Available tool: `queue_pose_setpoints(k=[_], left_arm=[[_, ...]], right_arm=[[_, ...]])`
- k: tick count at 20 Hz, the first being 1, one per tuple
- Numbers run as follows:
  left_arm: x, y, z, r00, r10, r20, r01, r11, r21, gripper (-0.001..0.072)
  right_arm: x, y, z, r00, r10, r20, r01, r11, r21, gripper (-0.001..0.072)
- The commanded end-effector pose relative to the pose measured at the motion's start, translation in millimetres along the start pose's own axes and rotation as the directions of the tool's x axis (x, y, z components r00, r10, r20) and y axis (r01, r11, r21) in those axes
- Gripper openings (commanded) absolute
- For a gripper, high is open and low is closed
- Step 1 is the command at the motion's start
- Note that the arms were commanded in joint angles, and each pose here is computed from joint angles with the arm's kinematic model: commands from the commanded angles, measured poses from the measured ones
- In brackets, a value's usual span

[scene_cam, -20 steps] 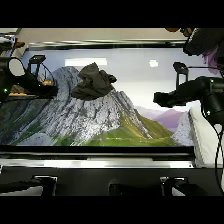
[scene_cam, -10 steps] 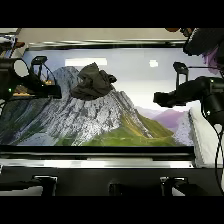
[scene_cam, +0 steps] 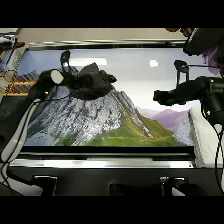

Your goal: Fold the clothes and pants, and hang the long-sleeved shirts on hangers.

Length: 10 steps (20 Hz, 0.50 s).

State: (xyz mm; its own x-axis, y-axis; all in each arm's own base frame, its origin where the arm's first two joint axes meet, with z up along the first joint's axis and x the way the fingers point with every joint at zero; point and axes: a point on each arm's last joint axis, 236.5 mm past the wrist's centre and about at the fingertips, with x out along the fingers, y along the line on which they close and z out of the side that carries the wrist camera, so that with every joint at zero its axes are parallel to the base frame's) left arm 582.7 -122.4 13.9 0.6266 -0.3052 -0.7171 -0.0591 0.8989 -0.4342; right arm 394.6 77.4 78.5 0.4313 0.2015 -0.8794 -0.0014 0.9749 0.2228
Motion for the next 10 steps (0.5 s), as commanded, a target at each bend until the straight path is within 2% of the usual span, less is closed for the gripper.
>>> queue_pose_setpoints(k=[1,3,4,7,8,9,10], left_arm=[[55.9,3.1,-1.3,0.996,-0.014,0.092,0.02,0.998,-0.061,0.072],[71.8,13.3,-8.7,0.996,0.0,0.087,0.009,0.995,-0.099,0.0703],[77.7,17.2,-13.0,0.997,0.005,0.08,0.003,0.995,-0.104,0.0607],[83.4,20.6,-18.0,0.998,0.01,0.07,-0.003,0.994,-0.107,0.0588],[81.8,19.0,-19.1,0.998,0.009,0.059,-0.003,0.995,-0.105,0.0378],[78.0,15.3,-21.6,1.0,0.006,0.028,-0.003,0.995,-0.097,0.0017],[71.7,9.1,-22.2,1.0,-0.001,-0.006,0.0,0.997,-0.082,0.0016]], right_arm=[[0.1,0.3,-1.1,1.0,0.0,-0.005,0.0,1.0,-0.001,0.0043],[0.1,0.0,-3.3,1.0,-0.001,-0.015,0.001,1.0,-0.001,0.0042],[0.1,-0.1,-4.3,1.0,-0.002,-0.019,0.002,1.0,-0.001,0.0042],[0.1,0.1,-6.6,1.0,-0.001,-0.028,0.001,1.0,0.0,0.0042],[0.0,0.0,-6.8,1.0,-0.002,-0.029,0.002,1.0,0.0,0.0042],[0.0,-0.2,-6.6,1.0,-0.002,-0.028,0.002,1.0,0.0,0.0042],[0.1,0.0,-6.7,1.0,-0.002,-0.029,0.002,1.0,0.0,0.0042]])
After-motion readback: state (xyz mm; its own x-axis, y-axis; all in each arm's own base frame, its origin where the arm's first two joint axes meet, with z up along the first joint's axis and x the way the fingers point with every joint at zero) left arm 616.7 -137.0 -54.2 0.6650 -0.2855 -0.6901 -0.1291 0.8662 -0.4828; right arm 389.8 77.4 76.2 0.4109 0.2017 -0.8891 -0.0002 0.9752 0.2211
